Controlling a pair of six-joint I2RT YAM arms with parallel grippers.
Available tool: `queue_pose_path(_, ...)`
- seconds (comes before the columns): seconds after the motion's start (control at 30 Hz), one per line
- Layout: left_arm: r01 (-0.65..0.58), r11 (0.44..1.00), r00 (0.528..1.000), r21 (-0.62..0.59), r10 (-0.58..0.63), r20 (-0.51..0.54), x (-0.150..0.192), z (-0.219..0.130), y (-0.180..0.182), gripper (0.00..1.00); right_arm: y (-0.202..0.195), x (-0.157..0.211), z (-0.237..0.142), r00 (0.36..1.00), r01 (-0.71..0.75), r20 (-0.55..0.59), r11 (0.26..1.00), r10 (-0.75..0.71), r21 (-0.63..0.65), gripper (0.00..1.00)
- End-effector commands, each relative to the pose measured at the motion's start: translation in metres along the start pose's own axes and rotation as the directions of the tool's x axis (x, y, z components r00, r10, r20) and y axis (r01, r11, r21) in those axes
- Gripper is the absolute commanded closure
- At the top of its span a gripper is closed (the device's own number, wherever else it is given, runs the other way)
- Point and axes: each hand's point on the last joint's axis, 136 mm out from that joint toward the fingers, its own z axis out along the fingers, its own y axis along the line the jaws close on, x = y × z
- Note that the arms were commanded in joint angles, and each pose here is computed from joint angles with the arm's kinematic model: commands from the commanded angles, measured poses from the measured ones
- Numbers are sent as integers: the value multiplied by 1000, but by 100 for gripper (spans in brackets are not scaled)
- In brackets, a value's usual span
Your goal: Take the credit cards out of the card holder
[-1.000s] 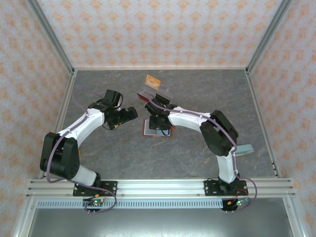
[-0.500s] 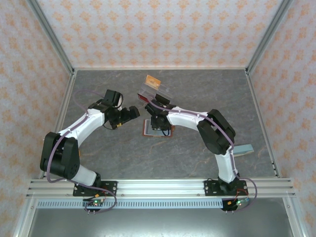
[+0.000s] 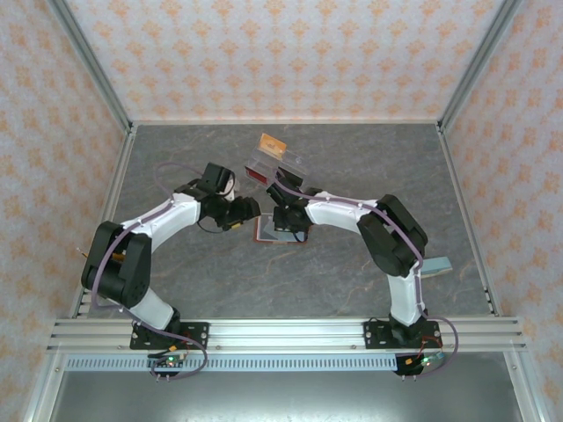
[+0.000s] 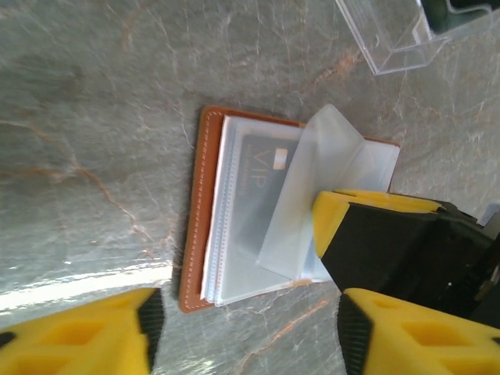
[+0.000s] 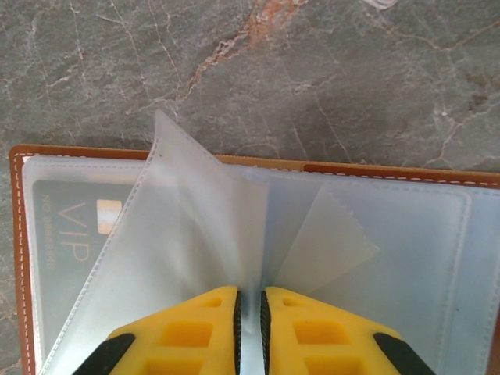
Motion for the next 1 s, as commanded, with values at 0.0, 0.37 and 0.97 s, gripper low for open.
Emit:
queue_pose_path(0.0,-21,997,999,71,22,-25,1,10,-16,45,-26,19,16,998,-17,-60,998,21,68,84)
queue_pose_path(0.37,7,996,994,88,2,-108,10,40,-16,57,-24,20,17,998,-18,-60,999,21,42,85)
queue_pose_path(0.97,25,983,987,183,5,-162,15,60,-27,67,-14,13,5,999,-31,-32,999,30,-23,88)
